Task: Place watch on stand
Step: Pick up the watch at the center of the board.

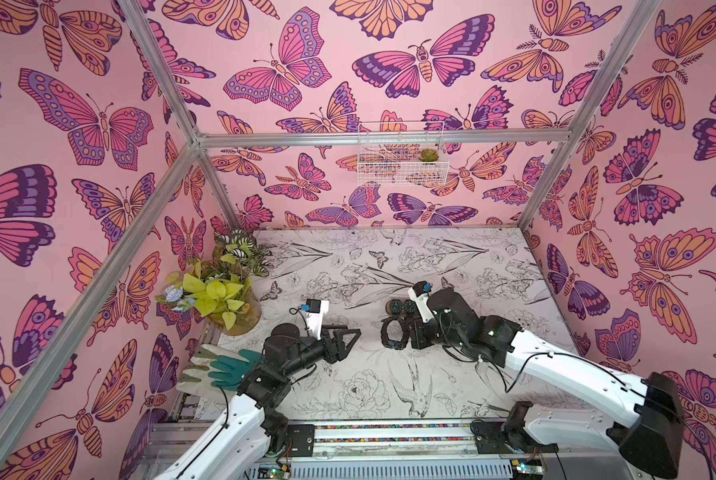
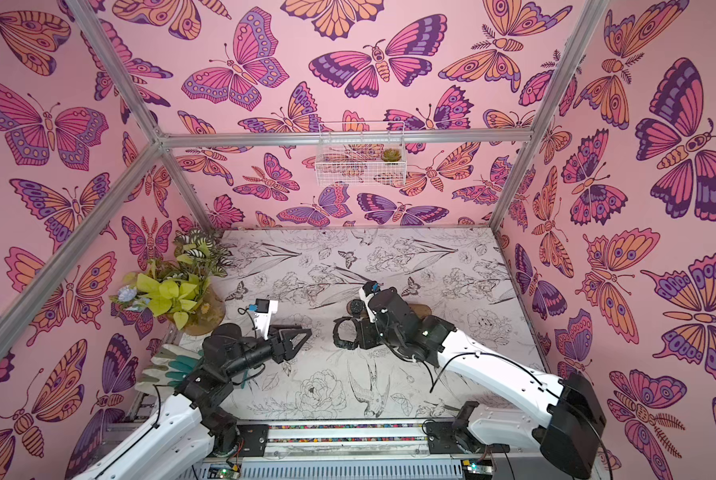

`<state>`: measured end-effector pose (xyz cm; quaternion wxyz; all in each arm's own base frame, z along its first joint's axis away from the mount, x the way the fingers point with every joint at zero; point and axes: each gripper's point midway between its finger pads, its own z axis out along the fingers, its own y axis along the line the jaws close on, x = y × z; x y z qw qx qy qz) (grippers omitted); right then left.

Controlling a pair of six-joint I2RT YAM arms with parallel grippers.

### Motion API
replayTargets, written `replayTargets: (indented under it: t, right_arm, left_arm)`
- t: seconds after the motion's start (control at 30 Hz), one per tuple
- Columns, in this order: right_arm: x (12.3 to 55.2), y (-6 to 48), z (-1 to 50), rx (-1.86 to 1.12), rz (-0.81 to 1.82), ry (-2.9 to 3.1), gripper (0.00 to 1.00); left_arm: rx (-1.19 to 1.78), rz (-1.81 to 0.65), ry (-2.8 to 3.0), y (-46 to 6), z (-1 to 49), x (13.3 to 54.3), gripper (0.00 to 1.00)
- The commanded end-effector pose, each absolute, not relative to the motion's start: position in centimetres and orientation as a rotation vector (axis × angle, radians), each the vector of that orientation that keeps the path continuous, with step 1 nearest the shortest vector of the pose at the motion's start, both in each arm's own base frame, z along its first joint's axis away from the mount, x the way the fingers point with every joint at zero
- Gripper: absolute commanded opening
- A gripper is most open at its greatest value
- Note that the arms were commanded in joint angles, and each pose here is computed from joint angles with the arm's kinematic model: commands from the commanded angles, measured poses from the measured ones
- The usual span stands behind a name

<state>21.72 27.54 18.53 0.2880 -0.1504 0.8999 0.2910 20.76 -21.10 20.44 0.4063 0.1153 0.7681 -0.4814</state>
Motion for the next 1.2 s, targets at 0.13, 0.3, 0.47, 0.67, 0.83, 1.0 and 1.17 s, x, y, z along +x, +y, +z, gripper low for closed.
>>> replayTargets:
  t: [0.13, 0.3, 0.47, 0.67, 0.83, 1.0, 1.17]
  right_arm:
    - [20.9, 28.9, 21.1, -0.476, 0.945, 2.278, 0.0]
    - [20.3, 29.0, 21.8, -0.502, 0.988, 2.242, 0.0]
    - [20.1, 28.9, 22.2, -0.512, 1.007, 2.213, 0.0]
    - [20.5, 28.6, 22.2, -0.49, 0.982, 2.205, 0.0]
    - [20.8, 28.4, 21.9, -0.469, 0.962, 2.212, 0.0]
    - [21.0, 28.5, 21.4, -0.463, 0.948, 2.227, 0.0]
    - [21.2, 28.4, 21.4, -0.457, 0.934, 2.23, 0.0]
  left_arm:
    - [0.634, -1.342, 1.737, -26.6, 25.4, 18.1, 0.63]
    - [0.663, -1.346, 1.757, -27.8, 24.4, 18.0, 0.61]
    - [0.689, -1.378, 1.739, -28.5, 24.8, 17.5, 0.58]
    - [0.759, -1.422, 1.73, -29.7, 25.1, 16.4, 0.38]
    - [0.779, -1.425, 1.723, -30.5, 25.4, 16.1, 0.23]
    - [0.799, -1.442, 1.724, -31.2, 25.7, 15.9, 0.11]
    - [0.773, -1.431, 1.731, -31.5, 25.9, 16.3, 0.05]
